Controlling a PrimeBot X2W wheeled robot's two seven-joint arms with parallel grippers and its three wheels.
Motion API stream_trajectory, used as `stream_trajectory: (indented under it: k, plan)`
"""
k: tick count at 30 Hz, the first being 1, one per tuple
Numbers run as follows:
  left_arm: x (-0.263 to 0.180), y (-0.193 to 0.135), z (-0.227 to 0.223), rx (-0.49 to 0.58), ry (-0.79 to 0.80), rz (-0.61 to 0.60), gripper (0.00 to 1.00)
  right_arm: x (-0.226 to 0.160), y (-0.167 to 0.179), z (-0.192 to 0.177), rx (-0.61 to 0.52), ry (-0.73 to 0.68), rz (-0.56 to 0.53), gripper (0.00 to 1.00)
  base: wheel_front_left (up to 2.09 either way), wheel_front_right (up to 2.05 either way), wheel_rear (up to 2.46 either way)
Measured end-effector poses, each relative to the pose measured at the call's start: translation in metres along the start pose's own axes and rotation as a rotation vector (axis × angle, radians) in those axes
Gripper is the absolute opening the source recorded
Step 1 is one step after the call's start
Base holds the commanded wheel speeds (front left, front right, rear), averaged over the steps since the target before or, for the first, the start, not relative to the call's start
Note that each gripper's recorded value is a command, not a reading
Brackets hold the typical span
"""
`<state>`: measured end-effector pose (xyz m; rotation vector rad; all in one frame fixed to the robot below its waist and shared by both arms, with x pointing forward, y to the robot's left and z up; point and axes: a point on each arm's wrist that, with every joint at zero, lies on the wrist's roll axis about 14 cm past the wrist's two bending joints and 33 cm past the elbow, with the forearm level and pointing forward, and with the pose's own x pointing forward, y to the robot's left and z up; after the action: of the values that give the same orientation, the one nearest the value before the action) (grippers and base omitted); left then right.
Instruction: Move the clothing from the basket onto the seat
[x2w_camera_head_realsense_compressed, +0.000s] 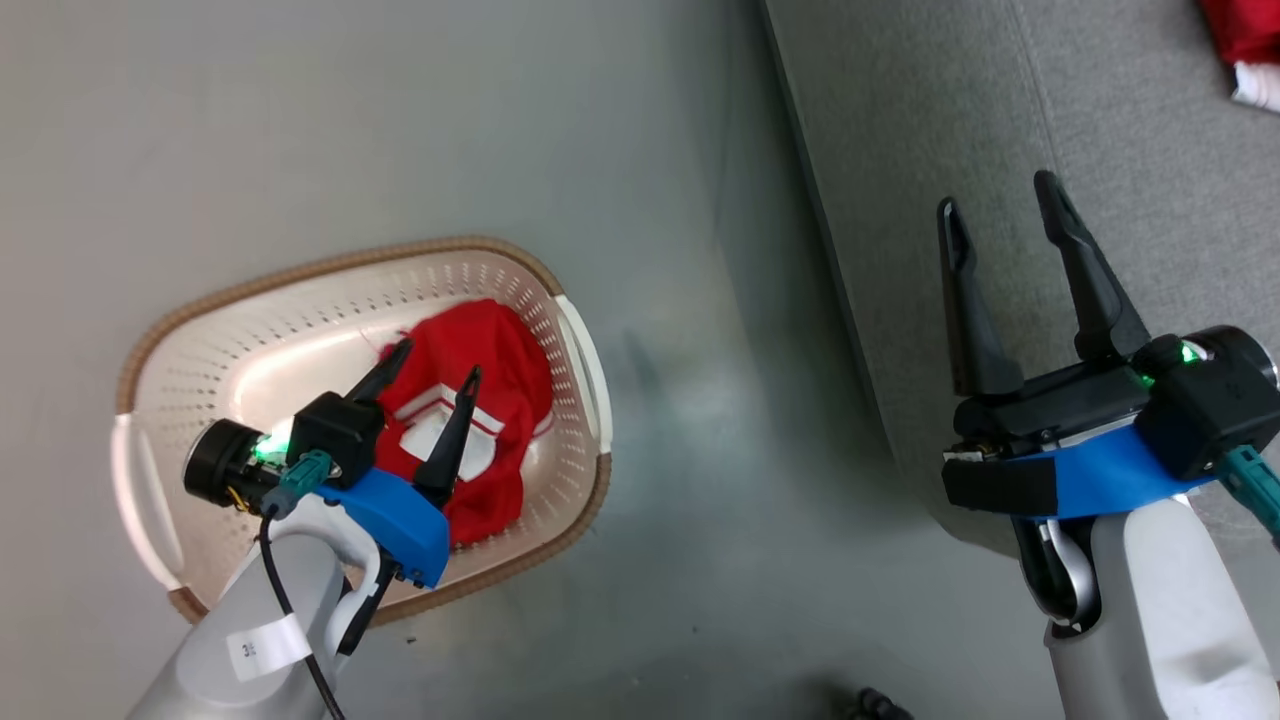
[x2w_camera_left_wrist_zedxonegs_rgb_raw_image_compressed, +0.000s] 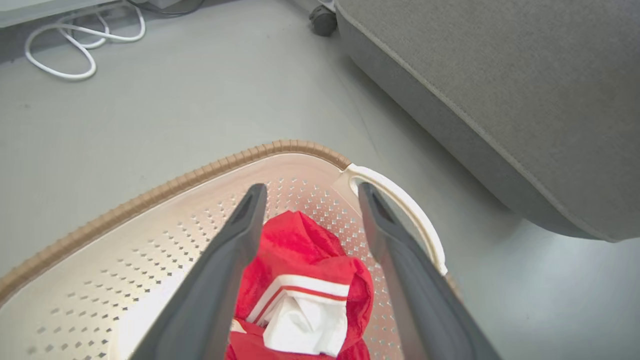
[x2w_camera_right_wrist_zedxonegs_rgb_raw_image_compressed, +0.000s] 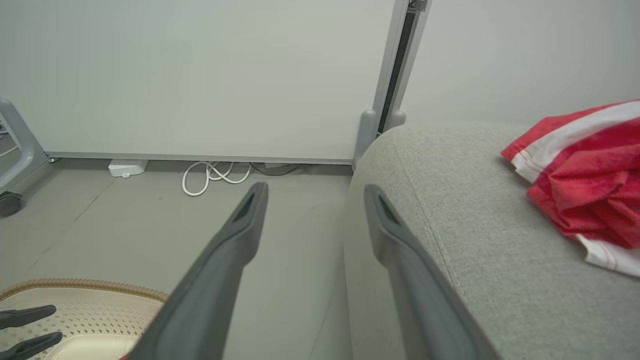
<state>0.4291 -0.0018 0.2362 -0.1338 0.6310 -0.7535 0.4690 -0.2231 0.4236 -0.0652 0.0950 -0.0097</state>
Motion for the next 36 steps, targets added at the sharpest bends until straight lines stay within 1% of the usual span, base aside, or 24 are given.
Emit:
stream_trajectory:
  k: [7, 12, 16, 19, 24, 29, 32, 36]
  plan:
    - [0.021, -0.007, -0.057, 0.001, 0.143, -0.101, 1.00, 0.005, -0.009, -0.034, 0.000, 0.069, -0.023, 1.00, 0.00, 0.00, 0.00]
    - [0.034, -0.001, -0.078, -0.005, 0.181, -0.126, 1.00, 0.006, -0.011, -0.055, 0.002, 0.112, -0.031, 1.00, 0.00, 0.00, 0.00]
    - [0.037, -0.005, -0.097, -0.018, 0.220, -0.157, 1.00, 0.009, -0.014, -0.067, 0.008, 0.133, -0.037, 1.00, 0.00, 0.00, 0.00]
    - [0.040, -0.009, -0.106, -0.005, 0.239, -0.189, 1.00, 0.009, -0.013, -0.075, 0.013, 0.152, -0.037, 1.00, 0.00, 0.00, 0.00]
    - [0.041, -0.005, -0.123, 0.063, 0.287, -0.218, 1.00, 0.013, -0.011, -0.078, 0.026, 0.150, -0.030, 1.00, 0.00, 0.00, 0.00]
    - [0.049, 0.004, -0.131, 0.125, 0.311, -0.222, 1.00, 0.013, -0.011, -0.083, 0.022, 0.160, -0.032, 1.00, 0.00, 0.00, 0.00]
    - [0.051, 0.010, -0.140, 0.180, 0.344, -0.216, 1.00, 0.012, -0.012, -0.085, 0.025, 0.166, -0.034, 1.00, 0.00, 0.00, 0.00]
    - [0.055, 0.024, -0.149, 0.256, 0.381, -0.174, 1.00, 0.011, -0.012, -0.087, 0.030, 0.173, -0.035, 1.00, 0.00, 0.00, 0.00]
